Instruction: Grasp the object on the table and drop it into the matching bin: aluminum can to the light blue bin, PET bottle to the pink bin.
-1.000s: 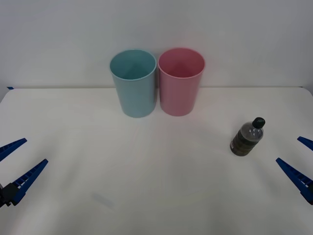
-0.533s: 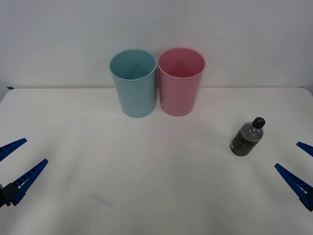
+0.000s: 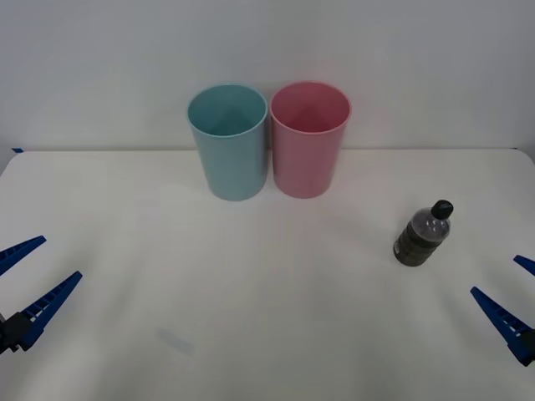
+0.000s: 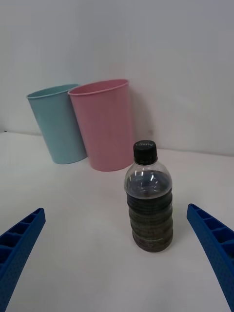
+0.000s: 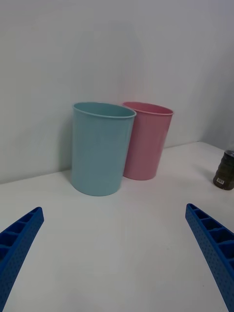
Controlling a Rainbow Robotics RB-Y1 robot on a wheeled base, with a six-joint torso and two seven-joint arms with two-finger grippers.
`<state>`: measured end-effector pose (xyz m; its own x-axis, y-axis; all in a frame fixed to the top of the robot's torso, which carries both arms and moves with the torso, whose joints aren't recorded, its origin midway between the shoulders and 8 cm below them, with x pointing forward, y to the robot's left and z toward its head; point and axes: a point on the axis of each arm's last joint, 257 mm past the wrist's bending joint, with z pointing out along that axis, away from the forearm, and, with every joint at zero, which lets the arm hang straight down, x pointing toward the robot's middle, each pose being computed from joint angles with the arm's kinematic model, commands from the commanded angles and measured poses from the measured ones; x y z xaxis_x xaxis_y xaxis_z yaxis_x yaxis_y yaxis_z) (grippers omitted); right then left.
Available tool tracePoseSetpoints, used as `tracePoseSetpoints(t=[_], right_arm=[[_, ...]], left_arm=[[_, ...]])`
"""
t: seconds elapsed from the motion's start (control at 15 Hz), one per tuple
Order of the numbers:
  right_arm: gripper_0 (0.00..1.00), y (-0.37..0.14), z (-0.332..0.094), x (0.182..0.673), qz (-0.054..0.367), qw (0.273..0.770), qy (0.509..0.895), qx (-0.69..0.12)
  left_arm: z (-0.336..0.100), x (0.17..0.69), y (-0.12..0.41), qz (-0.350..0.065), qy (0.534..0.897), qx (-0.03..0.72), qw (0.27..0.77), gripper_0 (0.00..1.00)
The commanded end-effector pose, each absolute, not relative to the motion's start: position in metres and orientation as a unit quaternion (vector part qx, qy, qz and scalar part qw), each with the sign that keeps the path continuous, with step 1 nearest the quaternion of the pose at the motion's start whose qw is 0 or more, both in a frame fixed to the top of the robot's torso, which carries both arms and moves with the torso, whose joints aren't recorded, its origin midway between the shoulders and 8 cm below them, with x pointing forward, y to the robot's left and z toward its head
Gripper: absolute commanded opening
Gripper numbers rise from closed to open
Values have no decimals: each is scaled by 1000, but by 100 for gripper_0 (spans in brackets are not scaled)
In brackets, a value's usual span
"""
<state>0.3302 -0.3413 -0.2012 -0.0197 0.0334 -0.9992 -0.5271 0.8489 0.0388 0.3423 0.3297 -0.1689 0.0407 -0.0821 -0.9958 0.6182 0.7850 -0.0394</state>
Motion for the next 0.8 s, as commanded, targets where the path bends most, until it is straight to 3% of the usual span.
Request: tracePoseSetpoints(t=[0.07, 0.2, 0.8], right_arm=[[100, -345, -213, 334, 161, 681, 686, -198], [100, -346, -222, 335, 141, 679, 691, -202], [100, -321, -251, 351, 157, 669, 706, -170]], left_arm=[[-169, 342, 330, -253, 645, 208, 691, 100], [-169, 342, 330, -253, 645, 208, 691, 100], [-169, 342, 330, -253, 645, 208, 691, 100]])
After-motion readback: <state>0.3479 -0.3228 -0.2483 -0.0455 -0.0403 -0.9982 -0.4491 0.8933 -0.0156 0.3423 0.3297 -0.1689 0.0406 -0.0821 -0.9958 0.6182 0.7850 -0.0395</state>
